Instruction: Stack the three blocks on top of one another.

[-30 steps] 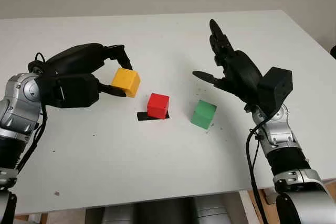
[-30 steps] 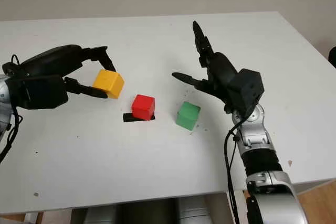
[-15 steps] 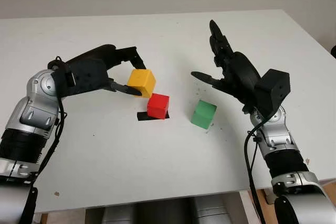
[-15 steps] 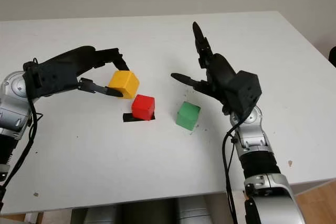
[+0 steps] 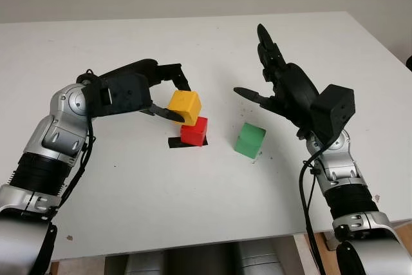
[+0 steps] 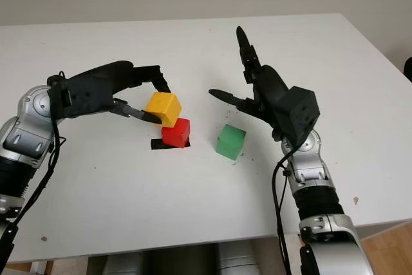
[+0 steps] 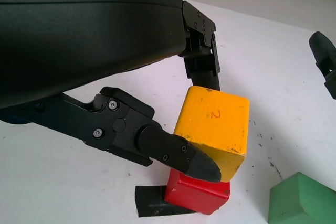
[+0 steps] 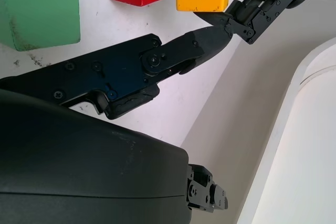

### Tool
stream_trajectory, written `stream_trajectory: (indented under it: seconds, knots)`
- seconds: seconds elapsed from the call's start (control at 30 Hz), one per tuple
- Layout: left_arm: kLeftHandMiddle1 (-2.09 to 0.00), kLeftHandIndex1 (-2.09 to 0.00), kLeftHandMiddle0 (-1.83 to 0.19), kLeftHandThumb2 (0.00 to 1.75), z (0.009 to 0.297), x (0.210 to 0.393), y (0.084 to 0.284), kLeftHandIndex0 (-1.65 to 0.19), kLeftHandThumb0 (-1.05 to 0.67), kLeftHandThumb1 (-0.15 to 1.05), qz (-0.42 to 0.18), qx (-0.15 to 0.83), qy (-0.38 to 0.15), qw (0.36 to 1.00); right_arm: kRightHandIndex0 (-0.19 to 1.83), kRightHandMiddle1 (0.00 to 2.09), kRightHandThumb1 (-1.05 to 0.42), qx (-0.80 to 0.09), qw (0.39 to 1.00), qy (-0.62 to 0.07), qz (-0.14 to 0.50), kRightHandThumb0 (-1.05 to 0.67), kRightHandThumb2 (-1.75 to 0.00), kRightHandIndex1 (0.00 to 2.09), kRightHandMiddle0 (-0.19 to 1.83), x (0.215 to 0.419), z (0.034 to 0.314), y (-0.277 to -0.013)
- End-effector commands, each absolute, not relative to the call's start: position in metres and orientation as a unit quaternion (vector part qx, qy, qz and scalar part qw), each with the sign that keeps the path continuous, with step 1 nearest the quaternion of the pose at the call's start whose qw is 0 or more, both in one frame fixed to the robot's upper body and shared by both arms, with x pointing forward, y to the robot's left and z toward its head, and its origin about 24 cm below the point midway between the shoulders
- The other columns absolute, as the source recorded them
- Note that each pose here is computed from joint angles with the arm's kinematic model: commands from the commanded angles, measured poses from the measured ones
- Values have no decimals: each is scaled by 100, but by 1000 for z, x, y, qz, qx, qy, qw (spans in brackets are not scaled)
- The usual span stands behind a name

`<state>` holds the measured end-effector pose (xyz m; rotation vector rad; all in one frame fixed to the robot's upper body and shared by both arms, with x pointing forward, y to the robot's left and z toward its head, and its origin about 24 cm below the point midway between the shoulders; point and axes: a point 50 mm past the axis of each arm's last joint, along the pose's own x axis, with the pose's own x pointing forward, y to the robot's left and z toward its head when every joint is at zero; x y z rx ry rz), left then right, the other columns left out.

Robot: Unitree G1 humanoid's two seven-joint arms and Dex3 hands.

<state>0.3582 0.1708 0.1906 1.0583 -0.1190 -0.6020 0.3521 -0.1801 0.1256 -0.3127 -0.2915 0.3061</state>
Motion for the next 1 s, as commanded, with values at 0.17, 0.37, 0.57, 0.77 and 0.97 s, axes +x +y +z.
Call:
stream_trajectory:
  seconds: [0.17,0.37,0.57,0.77,0.97]
  knots:
    - [-6,-160,-12,5,204,362,161,-42,-37,101,-290,515,-75,803,-19,5,-97,-147,966,-153,149,-64,-5,0,-18,351,128,-177]
    - [-6,-163,-12,5,203,363,160,-46,-37,101,-292,520,-72,800,-19,5,-97,-148,966,-150,148,-64,-5,0,-19,350,128,-177]
    - [-6,-173,-13,6,202,363,158,-46,-37,102,-297,527,-72,793,-19,5,-97,-147,966,-151,147,-65,-5,0,-18,349,128,-177]
    - [-6,-173,-14,5,199,364,158,-45,-38,102,-297,525,-67,795,-19,5,-97,-144,967,-152,147,-66,-5,0,-19,348,127,-177]
    - [-5,-172,-13,6,196,365,156,-45,-40,102,-298,521,-60,798,-19,5,-97,-147,967,-151,145,-66,-5,0,-19,348,127,-177]
